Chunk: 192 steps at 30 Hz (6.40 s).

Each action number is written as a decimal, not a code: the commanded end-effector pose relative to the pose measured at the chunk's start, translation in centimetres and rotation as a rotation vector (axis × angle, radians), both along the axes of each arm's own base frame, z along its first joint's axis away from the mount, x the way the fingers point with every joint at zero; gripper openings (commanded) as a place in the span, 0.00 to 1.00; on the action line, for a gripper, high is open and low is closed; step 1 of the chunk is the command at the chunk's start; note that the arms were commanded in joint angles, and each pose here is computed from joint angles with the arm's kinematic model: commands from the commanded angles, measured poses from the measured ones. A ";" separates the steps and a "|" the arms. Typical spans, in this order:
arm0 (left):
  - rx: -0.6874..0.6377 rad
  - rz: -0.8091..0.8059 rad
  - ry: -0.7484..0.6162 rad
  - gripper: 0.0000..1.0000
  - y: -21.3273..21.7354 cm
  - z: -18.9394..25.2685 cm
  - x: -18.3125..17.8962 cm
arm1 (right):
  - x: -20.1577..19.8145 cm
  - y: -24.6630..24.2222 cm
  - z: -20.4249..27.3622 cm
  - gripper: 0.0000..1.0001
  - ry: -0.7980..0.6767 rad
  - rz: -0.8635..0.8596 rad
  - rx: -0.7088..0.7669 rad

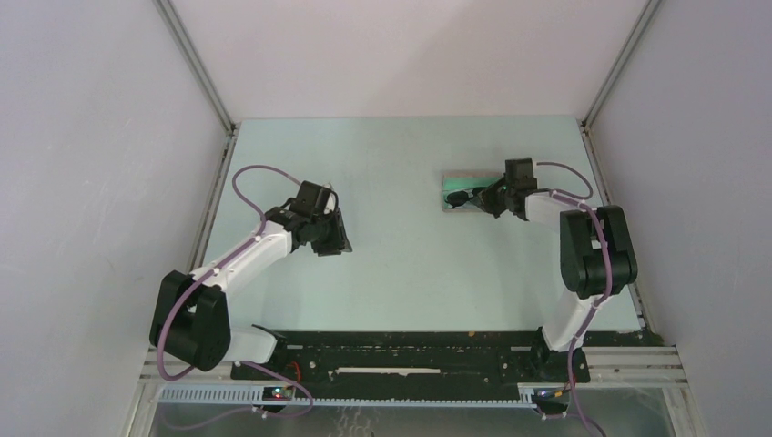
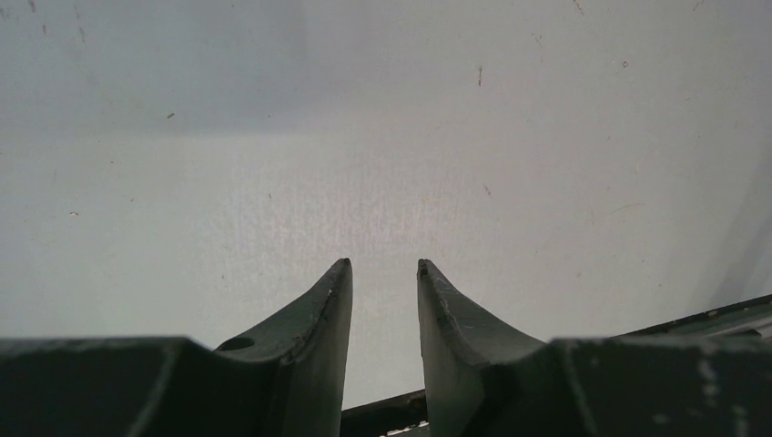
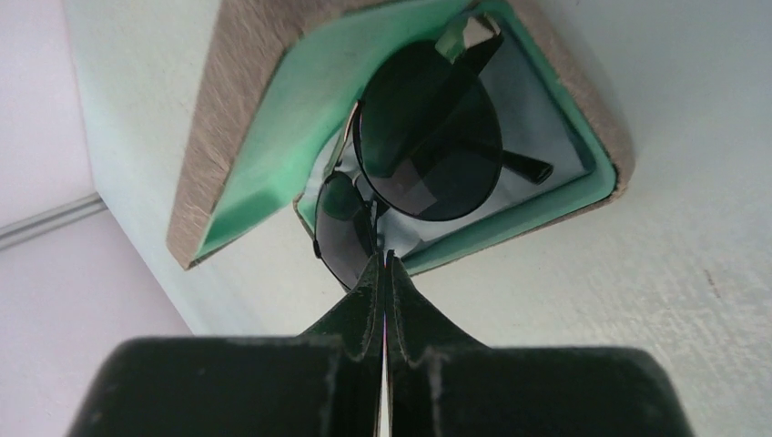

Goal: Organize the sunglasses
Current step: Place the sunglasses in the sunglasses case, then adjust the sunglasses case at the center of the board, then close the sunglasses case at the center of the board.

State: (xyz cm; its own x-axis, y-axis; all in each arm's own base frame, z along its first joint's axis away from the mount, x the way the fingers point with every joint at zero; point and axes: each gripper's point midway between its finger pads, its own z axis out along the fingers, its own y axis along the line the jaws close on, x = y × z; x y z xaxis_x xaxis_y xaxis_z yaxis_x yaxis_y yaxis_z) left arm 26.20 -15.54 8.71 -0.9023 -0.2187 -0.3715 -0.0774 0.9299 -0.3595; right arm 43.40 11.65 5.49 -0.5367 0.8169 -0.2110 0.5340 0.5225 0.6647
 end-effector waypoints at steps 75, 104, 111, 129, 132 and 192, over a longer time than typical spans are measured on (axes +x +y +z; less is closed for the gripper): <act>-0.072 -0.165 -0.074 0.38 -5.6 2.9 -0.4 | 8.2 -10.1 0.9 0.46 0.132 0.186 -0.177; -0.110 -0.136 -0.122 0.39 -6.8 5.0 1.0 | -4.1 -1.5 -3.7 0.42 0.282 0.398 -0.085; -0.141 -0.134 -0.150 0.40 -7.0 6.0 0.8 | -6.0 -2.9 -3.0 0.42 0.295 0.338 -0.121; -0.175 -0.079 -0.204 0.41 -7.2 6.9 0.8 | -6.8 -5.2 6.7 0.43 0.014 0.231 -0.189; -0.155 -0.079 -0.200 0.41 -7.6 6.8 1.8 | -6.7 -4.4 7.7 0.43 -0.033 0.267 -0.188; -0.248 -0.137 0.020 0.40 -21.6 -3.8 19.8 | 3.2 1.8 5.4 0.40 -0.113 0.505 -0.049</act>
